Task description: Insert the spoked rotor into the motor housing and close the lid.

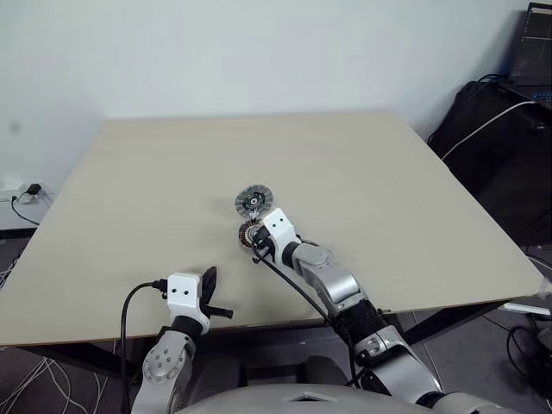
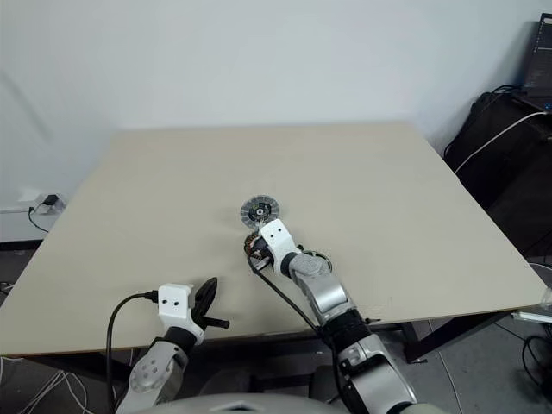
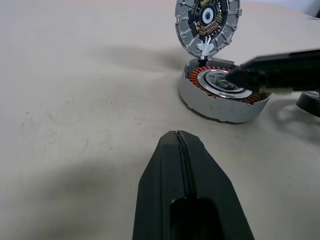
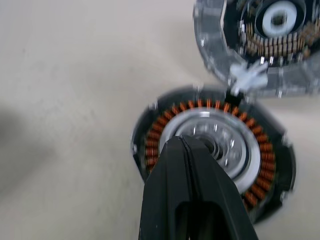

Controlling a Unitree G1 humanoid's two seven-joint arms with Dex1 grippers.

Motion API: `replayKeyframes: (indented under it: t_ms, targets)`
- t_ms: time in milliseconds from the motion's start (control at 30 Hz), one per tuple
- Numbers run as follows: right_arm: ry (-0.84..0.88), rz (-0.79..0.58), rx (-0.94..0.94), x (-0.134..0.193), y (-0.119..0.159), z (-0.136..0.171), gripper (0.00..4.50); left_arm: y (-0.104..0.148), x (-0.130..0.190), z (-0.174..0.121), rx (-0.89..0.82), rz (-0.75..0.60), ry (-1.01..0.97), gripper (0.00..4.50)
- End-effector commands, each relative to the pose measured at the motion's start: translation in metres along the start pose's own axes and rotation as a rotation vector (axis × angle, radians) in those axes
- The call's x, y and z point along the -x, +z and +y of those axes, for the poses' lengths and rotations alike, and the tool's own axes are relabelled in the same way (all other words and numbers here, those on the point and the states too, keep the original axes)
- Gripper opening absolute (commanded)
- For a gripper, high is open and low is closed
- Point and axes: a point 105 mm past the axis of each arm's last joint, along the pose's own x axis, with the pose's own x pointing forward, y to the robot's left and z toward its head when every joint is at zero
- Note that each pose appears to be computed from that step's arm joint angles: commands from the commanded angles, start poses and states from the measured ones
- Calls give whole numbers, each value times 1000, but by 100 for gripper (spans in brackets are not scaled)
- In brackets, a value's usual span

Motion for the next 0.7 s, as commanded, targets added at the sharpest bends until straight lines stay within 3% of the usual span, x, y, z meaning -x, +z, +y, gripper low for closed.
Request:
replayKeyframes:
  t_ms: [33,700]
  targets:
    - [-2,-39,40,-3,15,-1,2,7,-2,-4,2,-28,-15,0]
    - [-34,2,38,-10,4,-10,2,9,-3,-2,5,-34,-9,0]
